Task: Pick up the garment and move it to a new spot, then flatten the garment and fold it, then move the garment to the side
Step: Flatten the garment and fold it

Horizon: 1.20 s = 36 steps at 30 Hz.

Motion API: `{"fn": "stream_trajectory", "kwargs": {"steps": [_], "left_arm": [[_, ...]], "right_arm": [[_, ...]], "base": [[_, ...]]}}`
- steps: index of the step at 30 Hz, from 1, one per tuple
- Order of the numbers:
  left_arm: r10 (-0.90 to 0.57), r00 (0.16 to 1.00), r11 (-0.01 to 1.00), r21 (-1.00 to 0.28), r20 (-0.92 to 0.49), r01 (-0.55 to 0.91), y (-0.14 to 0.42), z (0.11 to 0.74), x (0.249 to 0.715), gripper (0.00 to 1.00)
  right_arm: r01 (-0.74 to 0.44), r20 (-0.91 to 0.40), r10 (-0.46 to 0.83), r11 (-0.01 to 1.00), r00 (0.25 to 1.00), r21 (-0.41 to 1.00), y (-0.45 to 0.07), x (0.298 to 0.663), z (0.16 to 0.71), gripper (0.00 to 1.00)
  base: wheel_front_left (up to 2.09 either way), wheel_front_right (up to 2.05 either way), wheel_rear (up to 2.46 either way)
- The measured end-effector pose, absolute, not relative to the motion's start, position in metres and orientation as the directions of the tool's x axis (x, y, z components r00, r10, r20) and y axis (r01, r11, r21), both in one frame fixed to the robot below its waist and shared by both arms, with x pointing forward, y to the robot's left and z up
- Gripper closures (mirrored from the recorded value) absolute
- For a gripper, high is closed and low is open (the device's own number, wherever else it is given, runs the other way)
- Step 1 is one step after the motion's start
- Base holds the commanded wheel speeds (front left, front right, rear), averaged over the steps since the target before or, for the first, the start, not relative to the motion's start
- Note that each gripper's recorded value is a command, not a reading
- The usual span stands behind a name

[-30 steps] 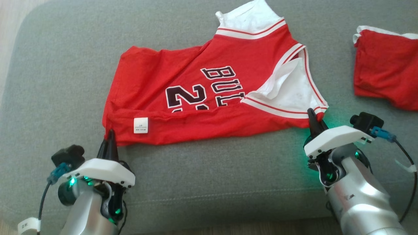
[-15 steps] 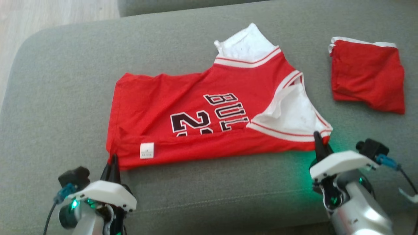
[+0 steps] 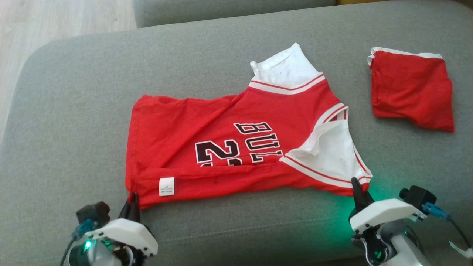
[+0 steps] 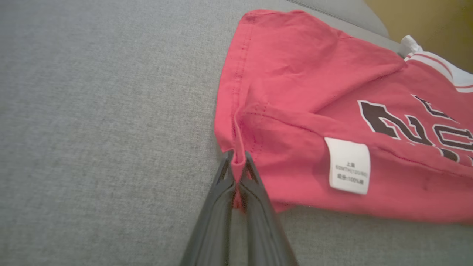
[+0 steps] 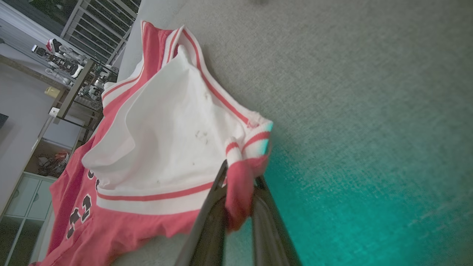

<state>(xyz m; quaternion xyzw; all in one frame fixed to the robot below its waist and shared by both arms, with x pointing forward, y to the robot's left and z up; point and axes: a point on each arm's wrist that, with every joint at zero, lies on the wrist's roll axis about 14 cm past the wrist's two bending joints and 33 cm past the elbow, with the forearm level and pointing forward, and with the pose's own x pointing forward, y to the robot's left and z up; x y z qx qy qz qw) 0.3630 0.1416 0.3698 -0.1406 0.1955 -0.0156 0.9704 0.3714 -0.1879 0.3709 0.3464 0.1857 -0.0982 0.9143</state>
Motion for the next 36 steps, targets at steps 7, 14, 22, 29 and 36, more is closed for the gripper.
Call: {"fn": "stream_trajectory", "kwargs": {"steps": [7, 14, 22, 29, 36], "left_arm": [[-0.106, 0.916, 0.965, -0.263, -0.388, 0.000, 0.137, 0.366, 0.360, 0.00], [-0.037, 0.958, 0.957, -0.285, -0.283, -0.047, 0.155, 0.396, 0.384, 0.00], [0.057, 0.998, 0.945, -0.321, -0.014, -0.058, 0.187, 0.475, 0.418, 0.00], [-0.047, 0.996, 0.972, -0.231, -0.071, 0.029, 0.174, 0.463, 0.449, 0.00], [-0.210, 0.922, 0.977, -0.100, -0.325, 0.188, 0.158, 0.432, 0.518, 0.00]], "right_arm": [[0.334, -0.414, -0.074, 0.725, 0.907, 0.602, -0.194, 0.366, 0.368, 0.00], [0.264, -0.299, -0.084, 0.727, 0.951, 0.634, -0.198, 0.388, 0.401, 0.00], [0.031, 0.010, -0.043, 0.841, 0.999, 0.540, -0.192, 0.429, 0.490, 0.00], [-0.028, 0.008, 0.027, 0.904, 1.000, 0.427, -0.182, 0.445, 0.499, 0.00], [-0.063, 0.064, 0.044, 0.935, 0.997, 0.350, -0.185, 0.492, 0.518, 0.00]], "base": [[0.00, 0.00, 0.00], [0.00, 0.00, 0.00], [0.00, 0.00, 0.00], [0.00, 0.00, 0.00], [0.00, 0.00, 0.00]]}}
